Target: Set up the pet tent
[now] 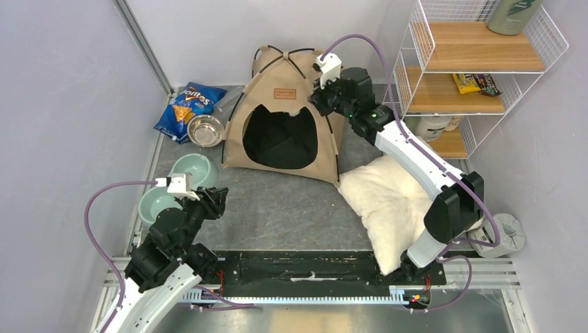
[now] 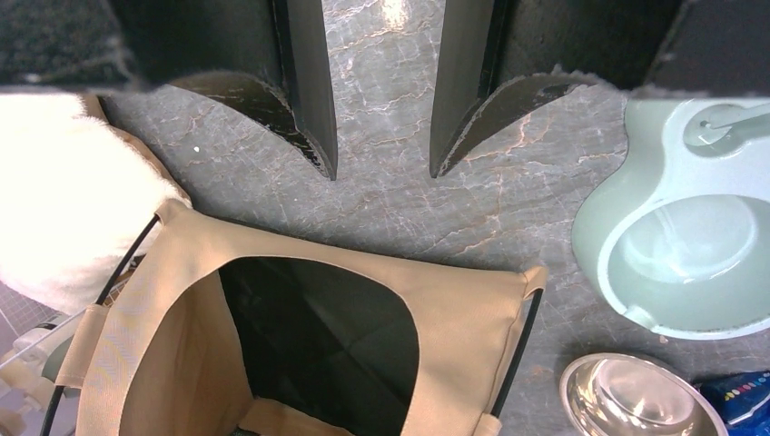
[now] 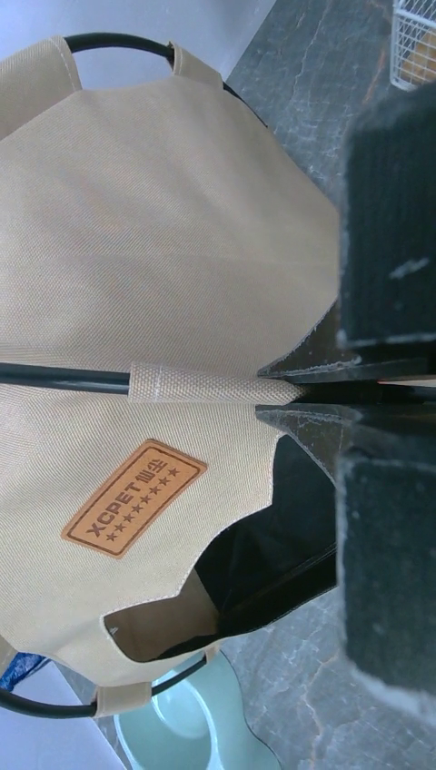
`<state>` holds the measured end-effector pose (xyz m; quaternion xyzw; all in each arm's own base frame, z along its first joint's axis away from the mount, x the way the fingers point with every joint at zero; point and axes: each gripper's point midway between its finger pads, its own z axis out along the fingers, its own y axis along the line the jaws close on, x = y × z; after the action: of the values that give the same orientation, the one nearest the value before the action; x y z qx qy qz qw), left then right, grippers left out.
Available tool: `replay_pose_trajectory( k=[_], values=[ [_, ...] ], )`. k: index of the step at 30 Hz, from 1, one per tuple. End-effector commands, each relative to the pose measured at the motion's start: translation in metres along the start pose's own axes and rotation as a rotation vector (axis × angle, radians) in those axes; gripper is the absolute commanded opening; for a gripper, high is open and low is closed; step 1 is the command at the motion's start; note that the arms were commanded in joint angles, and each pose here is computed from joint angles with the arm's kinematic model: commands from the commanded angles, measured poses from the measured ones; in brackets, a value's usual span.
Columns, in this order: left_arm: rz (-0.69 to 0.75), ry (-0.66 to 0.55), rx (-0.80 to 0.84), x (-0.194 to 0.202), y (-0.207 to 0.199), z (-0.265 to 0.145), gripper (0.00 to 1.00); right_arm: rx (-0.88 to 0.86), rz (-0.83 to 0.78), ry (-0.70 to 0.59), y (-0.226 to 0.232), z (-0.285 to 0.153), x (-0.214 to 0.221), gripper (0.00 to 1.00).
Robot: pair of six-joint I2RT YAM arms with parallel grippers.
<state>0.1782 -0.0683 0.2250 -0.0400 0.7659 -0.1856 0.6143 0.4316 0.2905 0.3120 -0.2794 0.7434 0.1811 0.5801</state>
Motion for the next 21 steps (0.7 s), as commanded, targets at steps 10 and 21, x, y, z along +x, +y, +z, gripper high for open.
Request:
replay_pose_trajectory(
  k=[10,21],
  values=[
    [0.027,0.018,-0.003,0.003,-0.001,0.006,0.49,-0.009,0.130,-0.047,-0.003,-0.015,-0.014,0.69],
    [0.022,0.019,0.022,0.003,-0.006,0.004,0.50,0.452,0.460,0.107,-0.046,-0.147,0.033,0.96]
  ],
)
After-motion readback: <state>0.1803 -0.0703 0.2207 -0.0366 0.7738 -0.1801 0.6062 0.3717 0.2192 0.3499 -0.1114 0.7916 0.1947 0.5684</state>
